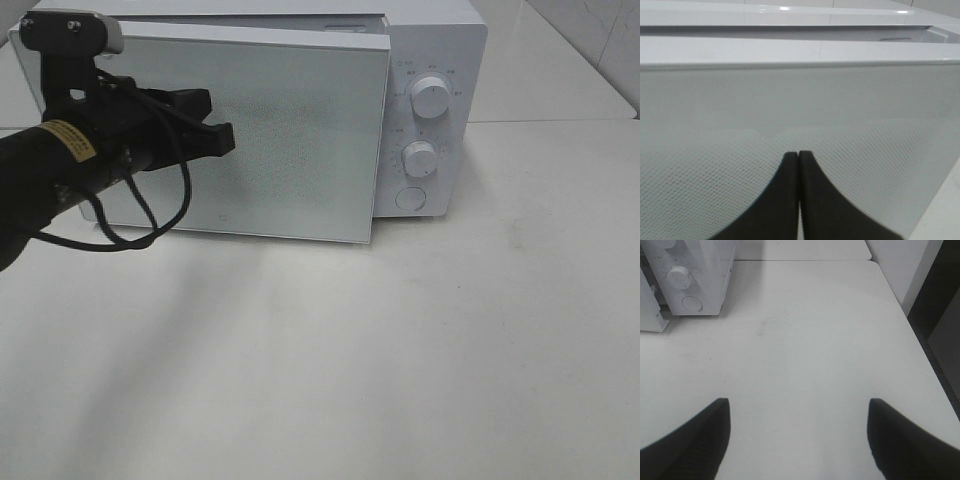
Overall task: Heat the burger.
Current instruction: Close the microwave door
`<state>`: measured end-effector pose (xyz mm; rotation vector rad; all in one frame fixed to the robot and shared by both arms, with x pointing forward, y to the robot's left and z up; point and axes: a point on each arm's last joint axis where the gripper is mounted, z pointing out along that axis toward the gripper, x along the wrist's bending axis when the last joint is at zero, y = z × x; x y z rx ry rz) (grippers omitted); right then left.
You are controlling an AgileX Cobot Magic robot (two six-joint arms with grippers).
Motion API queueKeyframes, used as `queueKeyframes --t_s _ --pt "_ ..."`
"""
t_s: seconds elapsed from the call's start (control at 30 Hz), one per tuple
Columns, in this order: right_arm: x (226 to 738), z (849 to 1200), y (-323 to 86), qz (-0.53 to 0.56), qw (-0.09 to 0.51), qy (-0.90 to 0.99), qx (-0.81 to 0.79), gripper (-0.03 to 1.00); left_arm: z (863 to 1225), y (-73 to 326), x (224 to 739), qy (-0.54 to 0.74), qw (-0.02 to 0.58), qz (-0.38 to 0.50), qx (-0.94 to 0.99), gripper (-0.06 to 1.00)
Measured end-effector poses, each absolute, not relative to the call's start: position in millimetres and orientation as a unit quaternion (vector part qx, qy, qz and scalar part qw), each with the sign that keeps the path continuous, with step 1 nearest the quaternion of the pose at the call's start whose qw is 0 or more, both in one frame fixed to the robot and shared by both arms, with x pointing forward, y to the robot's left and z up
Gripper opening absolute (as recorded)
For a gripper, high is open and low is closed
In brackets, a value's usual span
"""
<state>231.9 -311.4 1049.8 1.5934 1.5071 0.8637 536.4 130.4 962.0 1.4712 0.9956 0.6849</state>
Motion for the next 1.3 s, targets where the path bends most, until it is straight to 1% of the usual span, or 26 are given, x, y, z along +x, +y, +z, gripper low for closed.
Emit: queueKeyframes --t_s 0.33,0.7,0.97,1.27,1.3 --pt "232 1050 -311 0.339 0.382 0.591 0.625 0.74 961 94 556 0.42 0.587 0.283 0.632 0.0" --pt "232 1050 -311 0.339 0.382 0.591 0.625 0.74 957 67 572 0.402 0.578 0.271 0.656 0.0" --pt "232 1050 -311 0.339 0.382 0.591 0.625 0.74 955 53 586 0.401 0.565 0.274 0.666 0.0" --pt "232 1050 -311 0.339 0.382 0.591 0.625 0.74 952 51 588 0.4 0.549 0.272 0.682 0.0" --pt "232 1050 -311 0.339 0.382 0.591 0.625 0.74 952 51 587 0.408 0.54 0.265 0.687 0.0"
